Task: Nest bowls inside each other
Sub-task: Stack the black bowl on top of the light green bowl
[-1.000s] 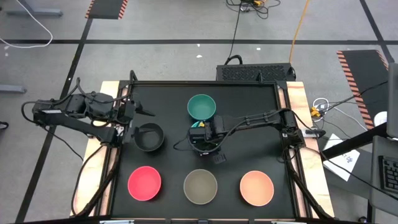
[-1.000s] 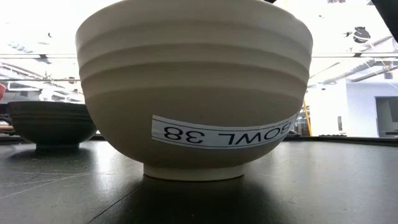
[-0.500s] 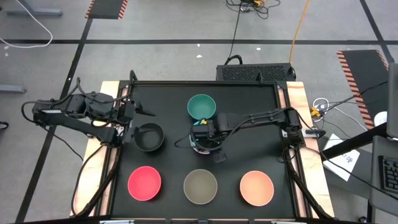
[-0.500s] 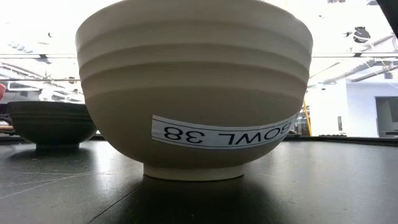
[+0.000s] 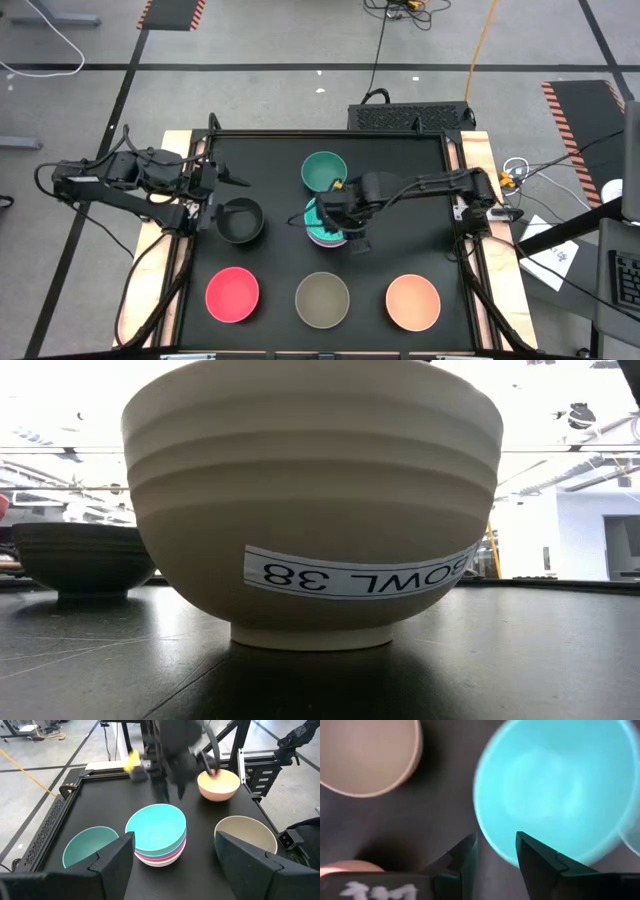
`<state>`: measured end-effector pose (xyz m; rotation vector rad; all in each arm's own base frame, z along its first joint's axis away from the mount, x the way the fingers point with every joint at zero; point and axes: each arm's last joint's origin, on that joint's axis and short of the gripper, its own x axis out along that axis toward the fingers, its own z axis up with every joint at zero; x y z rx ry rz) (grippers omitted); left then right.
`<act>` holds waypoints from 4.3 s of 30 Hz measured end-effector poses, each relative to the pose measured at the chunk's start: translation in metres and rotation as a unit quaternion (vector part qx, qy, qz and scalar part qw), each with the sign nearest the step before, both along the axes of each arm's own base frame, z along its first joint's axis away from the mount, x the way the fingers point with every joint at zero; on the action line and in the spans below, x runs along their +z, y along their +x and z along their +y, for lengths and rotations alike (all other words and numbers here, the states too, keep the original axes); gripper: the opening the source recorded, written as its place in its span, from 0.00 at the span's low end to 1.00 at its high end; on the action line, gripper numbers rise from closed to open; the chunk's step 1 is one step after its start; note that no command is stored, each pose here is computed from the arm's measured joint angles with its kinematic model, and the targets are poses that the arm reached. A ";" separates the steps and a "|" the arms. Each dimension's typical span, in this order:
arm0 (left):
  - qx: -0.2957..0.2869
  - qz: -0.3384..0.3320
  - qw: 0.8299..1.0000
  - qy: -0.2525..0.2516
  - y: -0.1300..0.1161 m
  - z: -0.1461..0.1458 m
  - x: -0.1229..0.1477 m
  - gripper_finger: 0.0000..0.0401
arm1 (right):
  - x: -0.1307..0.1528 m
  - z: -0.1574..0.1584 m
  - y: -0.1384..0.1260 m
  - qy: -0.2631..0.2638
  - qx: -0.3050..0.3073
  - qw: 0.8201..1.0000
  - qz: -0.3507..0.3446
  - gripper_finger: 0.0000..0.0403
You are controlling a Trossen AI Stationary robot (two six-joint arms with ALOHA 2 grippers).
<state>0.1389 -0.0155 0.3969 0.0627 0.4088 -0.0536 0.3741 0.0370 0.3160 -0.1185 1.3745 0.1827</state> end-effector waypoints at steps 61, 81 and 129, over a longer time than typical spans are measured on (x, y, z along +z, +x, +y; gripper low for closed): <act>0.139 0.391 0.900 -0.137 0.006 0.000 -0.127 0.70 | 0.044 -0.007 -0.133 -0.047 -0.037 0.917 -0.394 0.32; 0.091 0.376 0.909 -0.155 0.023 0.011 -0.130 0.70 | 0.044 -0.008 -0.133 -0.038 -0.052 0.919 -0.390 0.32; 0.123 0.400 0.886 -0.200 0.052 0.020 -0.187 0.70 | 0.043 -0.007 -0.134 -0.029 -0.062 0.920 -0.387 0.32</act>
